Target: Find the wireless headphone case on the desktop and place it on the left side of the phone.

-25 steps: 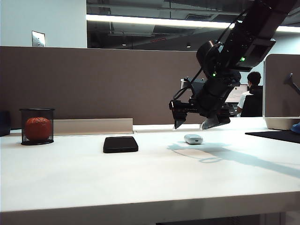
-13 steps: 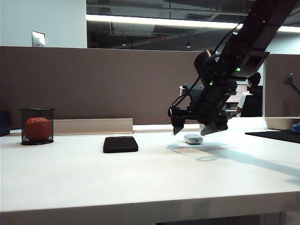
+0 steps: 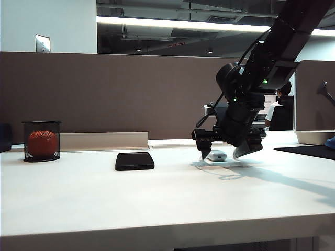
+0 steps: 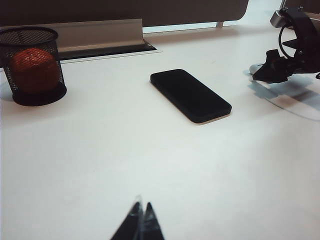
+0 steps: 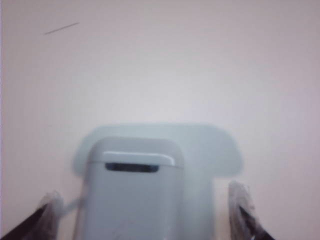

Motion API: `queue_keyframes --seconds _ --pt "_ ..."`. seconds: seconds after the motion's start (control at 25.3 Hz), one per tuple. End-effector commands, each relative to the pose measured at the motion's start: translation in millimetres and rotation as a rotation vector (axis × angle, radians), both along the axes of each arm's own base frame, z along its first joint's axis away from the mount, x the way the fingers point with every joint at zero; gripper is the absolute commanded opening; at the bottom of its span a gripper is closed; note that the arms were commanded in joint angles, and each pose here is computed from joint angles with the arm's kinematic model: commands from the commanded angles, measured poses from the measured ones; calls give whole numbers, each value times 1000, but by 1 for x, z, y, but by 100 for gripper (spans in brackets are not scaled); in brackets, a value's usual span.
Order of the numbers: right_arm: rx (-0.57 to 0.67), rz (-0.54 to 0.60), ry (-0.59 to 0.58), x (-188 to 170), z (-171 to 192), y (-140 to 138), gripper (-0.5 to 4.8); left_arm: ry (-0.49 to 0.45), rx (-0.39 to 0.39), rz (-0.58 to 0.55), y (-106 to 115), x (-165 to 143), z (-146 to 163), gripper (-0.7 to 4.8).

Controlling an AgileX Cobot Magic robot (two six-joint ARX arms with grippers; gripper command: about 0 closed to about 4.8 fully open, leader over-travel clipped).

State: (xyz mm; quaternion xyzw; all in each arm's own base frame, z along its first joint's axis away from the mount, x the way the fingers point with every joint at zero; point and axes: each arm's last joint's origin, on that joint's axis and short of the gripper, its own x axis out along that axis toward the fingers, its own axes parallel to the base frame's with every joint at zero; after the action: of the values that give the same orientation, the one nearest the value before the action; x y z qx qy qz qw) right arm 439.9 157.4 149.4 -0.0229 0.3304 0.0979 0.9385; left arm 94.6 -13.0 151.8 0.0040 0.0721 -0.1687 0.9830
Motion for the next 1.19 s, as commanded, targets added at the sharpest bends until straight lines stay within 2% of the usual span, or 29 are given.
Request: queue_keyframes --seconds 0.04,0.16,0.32,0.75,0.87,1.07,1.19 --pt "0 -8 -18 1 4 0 461 -7 -1 -5 0 0 1 -6" --pt "5 -7 -29 2 3 1 448 -7 -1 -4 0 0 1 -6" --pt "9 -8 -42 3 4 1 388 -7 -2 -7 0 0 1 -6" --pt "8 -9 -40 3 2 1 385 -7 -2 -8 0 0 1 -6" --pt "6 -8 -32 4 -3 1 322 -7 -2 -8 0 0 1 -6" --pt "3 -8 -27 4 -6 1 299 -7 -2 -8 0 0 1 -6" --pt "-1 -6 -27 4 -6 1 258 -7 -2 -8 0 0 1 -6"
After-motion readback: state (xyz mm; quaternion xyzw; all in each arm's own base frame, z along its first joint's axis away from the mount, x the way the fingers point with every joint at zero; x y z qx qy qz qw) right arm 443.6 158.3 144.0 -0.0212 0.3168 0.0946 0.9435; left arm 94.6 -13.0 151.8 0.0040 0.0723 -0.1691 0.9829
